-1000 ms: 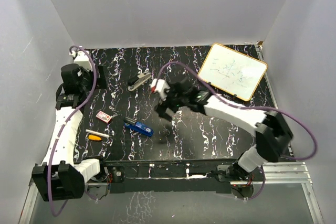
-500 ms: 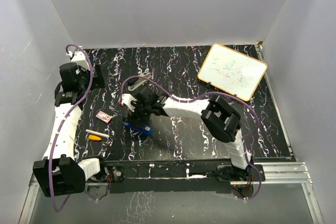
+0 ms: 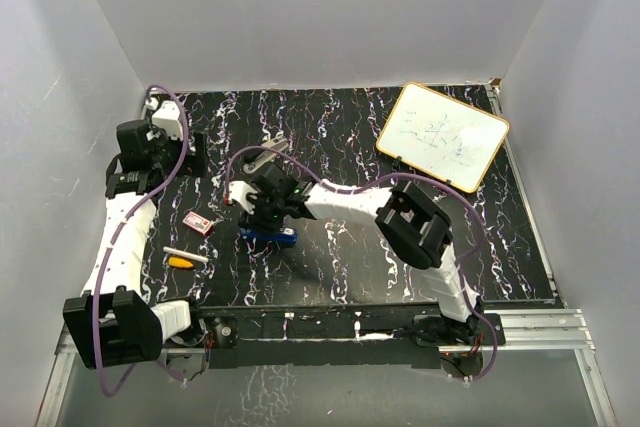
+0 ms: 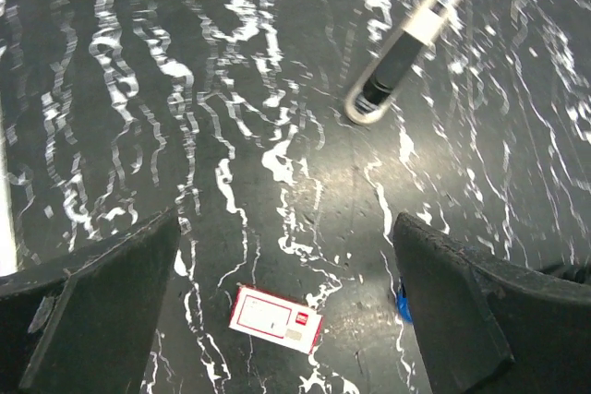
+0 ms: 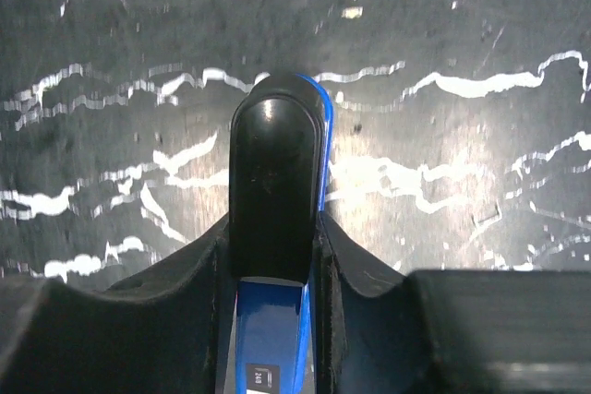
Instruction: Load the staples into the stapler
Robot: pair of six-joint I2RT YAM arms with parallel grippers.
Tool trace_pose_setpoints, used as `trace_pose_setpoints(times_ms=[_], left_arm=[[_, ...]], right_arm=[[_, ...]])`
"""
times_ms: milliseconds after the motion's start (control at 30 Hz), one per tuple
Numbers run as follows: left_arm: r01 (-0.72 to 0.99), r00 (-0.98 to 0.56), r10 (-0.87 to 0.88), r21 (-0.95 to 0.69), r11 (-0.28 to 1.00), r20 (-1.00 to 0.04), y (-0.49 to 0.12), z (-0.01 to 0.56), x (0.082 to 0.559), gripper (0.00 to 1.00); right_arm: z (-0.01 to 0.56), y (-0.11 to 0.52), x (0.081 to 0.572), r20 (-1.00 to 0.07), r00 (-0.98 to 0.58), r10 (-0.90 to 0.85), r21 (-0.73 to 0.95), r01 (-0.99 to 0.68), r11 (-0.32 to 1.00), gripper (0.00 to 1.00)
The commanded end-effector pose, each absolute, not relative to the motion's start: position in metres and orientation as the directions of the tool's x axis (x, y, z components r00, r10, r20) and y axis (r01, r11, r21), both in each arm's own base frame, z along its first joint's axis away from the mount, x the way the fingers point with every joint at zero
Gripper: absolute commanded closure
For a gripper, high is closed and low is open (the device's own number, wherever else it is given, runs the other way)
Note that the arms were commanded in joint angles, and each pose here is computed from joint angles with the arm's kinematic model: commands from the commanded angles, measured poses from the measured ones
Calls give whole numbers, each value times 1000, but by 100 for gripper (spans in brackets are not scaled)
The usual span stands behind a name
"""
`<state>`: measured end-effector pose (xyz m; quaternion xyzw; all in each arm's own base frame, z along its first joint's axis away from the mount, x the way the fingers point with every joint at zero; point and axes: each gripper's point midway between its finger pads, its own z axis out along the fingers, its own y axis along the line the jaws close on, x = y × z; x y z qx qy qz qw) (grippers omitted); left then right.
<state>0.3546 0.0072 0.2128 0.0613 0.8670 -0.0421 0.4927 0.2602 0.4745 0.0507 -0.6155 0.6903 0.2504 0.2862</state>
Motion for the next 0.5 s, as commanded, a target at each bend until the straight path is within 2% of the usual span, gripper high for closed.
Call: trace_pose_setpoints(times_ms=[0,67,167,267,467], left_arm=[[460,-477,225,-23,888,-849,-32,205,344,3],[604,-446,260,-73,794,-856,-58,201,333,3],[732,-389,293,-100,674,-874,-86,197,321,3],[875,-276,317,-100,474,-907,-123,197,299,4],[970,-143,358,-59,235,-923,-191,189,286,4]], right_arm=[[111,450,276,-767,38,-641,-109,-992,71,90],[123,429,283,-780,56,-623,-120,-991,62,92],[139,394,295,-810,40,-584,-102,-992,74,92],[162,361,304,-855,29,-518,-80,-994,76,92],[194,335,295,-891,66,-448,-104,-993,60,92]])
